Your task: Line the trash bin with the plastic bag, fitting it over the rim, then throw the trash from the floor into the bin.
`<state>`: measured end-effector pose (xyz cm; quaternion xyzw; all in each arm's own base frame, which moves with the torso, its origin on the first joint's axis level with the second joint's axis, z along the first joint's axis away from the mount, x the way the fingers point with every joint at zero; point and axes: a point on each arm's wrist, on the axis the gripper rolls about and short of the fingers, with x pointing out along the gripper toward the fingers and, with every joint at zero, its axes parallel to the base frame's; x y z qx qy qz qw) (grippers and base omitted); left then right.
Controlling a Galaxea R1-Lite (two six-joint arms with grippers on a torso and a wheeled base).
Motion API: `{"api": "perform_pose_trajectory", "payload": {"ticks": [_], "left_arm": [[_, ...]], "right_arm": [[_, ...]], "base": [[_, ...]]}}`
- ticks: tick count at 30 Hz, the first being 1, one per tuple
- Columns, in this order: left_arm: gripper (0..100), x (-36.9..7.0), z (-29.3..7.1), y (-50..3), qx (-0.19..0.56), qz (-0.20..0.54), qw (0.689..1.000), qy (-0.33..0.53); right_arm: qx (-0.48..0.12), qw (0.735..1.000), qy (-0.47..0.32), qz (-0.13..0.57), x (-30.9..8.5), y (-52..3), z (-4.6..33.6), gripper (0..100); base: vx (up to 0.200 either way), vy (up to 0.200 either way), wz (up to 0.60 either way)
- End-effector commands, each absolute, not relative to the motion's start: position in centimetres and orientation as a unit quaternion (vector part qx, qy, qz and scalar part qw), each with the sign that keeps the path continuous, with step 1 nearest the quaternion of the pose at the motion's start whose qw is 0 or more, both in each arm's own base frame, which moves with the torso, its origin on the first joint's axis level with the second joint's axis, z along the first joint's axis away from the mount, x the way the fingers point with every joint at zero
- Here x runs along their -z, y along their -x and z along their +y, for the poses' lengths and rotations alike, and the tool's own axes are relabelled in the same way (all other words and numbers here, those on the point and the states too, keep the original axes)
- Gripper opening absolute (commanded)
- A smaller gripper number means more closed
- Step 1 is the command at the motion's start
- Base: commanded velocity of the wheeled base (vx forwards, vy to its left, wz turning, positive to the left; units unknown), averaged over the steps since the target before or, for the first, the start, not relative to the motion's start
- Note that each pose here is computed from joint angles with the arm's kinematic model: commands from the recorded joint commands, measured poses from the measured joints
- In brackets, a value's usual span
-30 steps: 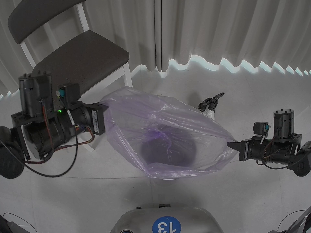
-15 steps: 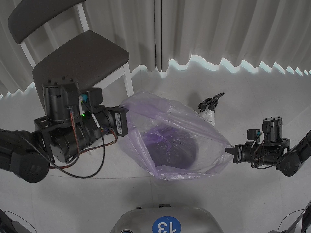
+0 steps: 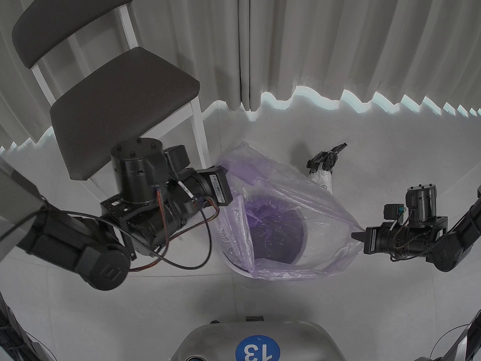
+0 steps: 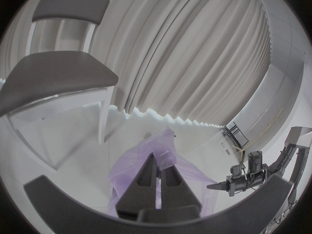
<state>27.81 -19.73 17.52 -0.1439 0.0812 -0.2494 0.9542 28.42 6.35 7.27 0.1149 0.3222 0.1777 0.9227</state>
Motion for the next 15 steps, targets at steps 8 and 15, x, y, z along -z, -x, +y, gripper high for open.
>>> {"api": "perform_pose_trajectory", "payload": {"ticks": [8, 15], "left_arm": [[0, -13.3, -21.3, -30.3, 0.24, 0.113, 0.95, 0.166], [0, -11.2, -20.2, -32.3, 0.23, 0.099, 0.948, 0.197]], "right_arm": [[-0.184, 0.923, -0.114, 0.318, -7.6, -28.0, 6.6, 0], [-0.21, 0.917, -0.108, 0.321, -7.8, -27.4, 8.2, 0]], "base": [[0.0, 0.0, 0.0], [0.0, 0.0, 0.0]]}}
